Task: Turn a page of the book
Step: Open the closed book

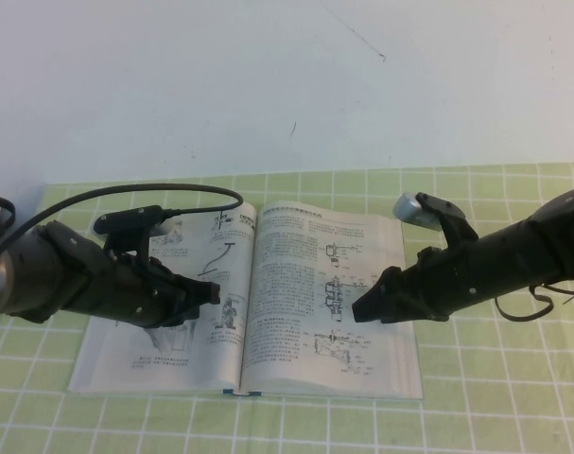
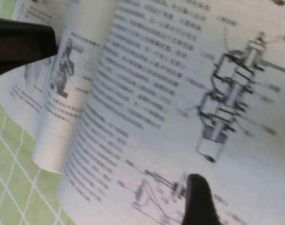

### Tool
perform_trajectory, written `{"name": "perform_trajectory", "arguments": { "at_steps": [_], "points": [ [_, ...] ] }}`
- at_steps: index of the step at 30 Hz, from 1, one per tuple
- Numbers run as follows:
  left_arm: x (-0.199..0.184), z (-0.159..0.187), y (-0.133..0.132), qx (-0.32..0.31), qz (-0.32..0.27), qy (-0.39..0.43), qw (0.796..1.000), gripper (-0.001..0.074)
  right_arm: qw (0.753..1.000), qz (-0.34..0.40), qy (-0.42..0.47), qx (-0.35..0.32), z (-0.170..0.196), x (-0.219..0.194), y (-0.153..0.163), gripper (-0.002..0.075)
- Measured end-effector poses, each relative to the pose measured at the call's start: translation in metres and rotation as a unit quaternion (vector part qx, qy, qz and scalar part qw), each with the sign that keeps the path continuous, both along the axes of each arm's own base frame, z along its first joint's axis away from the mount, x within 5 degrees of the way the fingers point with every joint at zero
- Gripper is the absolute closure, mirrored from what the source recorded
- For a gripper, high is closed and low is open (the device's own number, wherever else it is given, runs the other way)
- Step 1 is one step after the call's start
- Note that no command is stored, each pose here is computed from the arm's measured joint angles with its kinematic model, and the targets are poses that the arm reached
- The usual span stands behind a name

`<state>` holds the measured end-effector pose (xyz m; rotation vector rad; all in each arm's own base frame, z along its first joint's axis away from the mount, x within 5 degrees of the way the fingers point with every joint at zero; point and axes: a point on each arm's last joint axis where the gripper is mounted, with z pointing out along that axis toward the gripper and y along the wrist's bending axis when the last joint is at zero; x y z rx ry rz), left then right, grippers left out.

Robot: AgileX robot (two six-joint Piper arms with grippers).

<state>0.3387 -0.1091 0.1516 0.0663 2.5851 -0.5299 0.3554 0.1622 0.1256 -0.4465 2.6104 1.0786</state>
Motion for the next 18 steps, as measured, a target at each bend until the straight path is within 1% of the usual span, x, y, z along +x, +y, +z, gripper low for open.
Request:
{"name": "perform_trajectory", "arguments": {
  "at_steps": [6, 11, 14, 18],
  "points": [
    [0.000, 0.000, 0.000, -0.002, 0.000, 0.002, 1.000, 0.0739, 1.000, -0.002, -0.021, 0.019, 0.005, 0.004, 0.003, 0.0308],
    [0.000, 0.000, 0.000, -0.002, 0.000, 0.002, 1.000, 0.0739, 0.999, -0.003, -0.026, 0.031, 0.015, 0.012, -0.006, 0.0308],
    [0.000, 0.000, 0.000, -0.003, 0.000, 0.002, 1.000, 0.0739, 1.000, 0.005, -0.021, 0.020, 0.023, 0.011, -0.013, 0.0308],
    [-0.001, 0.000, -0.001, -0.004, 0.000, 0.004, 1.000, 0.0739, 1.000, 0.022, 0.010, -0.001, 0.019, 0.005, -0.016, 0.0308]
  ]
}}
